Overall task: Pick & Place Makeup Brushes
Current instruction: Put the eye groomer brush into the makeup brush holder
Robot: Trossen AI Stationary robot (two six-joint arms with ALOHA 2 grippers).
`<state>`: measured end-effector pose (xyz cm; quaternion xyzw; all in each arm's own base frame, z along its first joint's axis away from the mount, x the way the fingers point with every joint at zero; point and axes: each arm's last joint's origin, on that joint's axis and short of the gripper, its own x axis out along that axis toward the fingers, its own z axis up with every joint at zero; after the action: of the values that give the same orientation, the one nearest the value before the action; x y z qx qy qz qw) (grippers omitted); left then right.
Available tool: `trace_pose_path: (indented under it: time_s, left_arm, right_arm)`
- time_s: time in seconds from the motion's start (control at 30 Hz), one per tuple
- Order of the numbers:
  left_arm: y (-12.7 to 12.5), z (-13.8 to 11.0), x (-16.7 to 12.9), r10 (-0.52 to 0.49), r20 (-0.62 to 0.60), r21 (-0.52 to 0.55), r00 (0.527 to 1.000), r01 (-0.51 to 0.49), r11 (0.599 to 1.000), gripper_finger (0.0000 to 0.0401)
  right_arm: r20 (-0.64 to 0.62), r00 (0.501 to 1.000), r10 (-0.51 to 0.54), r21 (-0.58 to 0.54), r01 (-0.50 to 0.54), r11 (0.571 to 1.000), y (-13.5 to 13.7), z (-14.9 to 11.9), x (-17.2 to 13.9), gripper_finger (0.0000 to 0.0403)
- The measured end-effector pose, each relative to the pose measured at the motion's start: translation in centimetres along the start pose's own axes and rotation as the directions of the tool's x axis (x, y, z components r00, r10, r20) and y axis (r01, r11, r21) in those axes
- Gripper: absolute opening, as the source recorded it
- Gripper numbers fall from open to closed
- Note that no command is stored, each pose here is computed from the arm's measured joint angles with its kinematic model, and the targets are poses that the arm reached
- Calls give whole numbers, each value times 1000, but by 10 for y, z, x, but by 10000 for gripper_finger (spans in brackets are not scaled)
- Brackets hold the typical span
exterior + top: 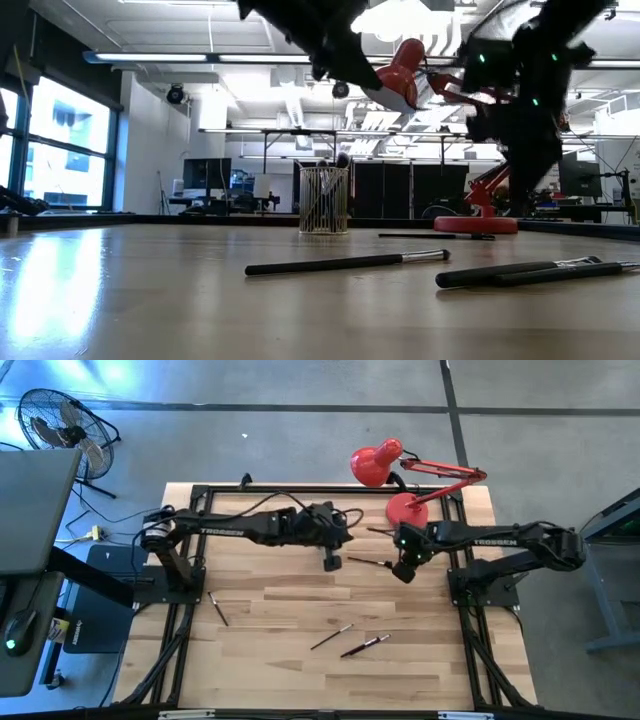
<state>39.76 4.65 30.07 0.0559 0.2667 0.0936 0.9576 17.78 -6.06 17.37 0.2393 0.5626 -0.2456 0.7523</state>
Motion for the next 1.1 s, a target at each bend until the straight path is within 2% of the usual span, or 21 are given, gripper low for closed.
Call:
trace_pose_path:
  time_s: [0.17, 0.27, 0.37, 0.5, 0.6, 0.7, 0.83, 0.93, 1.1]
  left_arm:
    - [-24, 1, 12, -3, -41, -54, 999, 1, 999, 0]
    - [-36, -8, 17, -13, -128, -103, 992, 0, 995, 0]
    - [-44, -5, 24, -38, -96, -176, 995, 20, 984, 0]
    - [-54, -27, 37, -83, -214, -222, 973, 34, 974, 0]
    - [-56, -21, 45, -107, -150, -270, 983, 64, 961, 0]
    - [-58, -35, 49, -143, -231, -290, 962, 73, 954, 0]
    - [-60, -32, 59, -151, -178, -315, 972, 89, 945, 0]
    - [-63, -41, 62, -182, -217, -322, 959, 105, 941, 0]
    - [-61, -32, 60, -185, -164, -328, 969, 123, 937, 0]
  right_arm:
    - [68, 995, 74, 44, -78, 996, -4, -19, 27, 0]
    - [132, 986, 104, 65, -113, 991, -4, -29, 36, 3]
    - [200, 974, 110, 83, -129, 988, -4, -35, 41, 10]
    - [266, 959, 94, 79, -119, 990, -5, -40, 44, 26]
    - [297, 952, 67, 76, -93, 993, -6, -40, 44, 44]
    - [331, 941, 62, 31, -77, 997, -6, -38, 43, 67]
    - [370, 925, 87, -33, -81, 996, -3, -34, 42, 98]
    - [391, 917, 82, -53, -66, 996, -3, -31, 43, 114]
    - [377, 923, 82, -109, -44, 993, -2, -30, 48, 116]
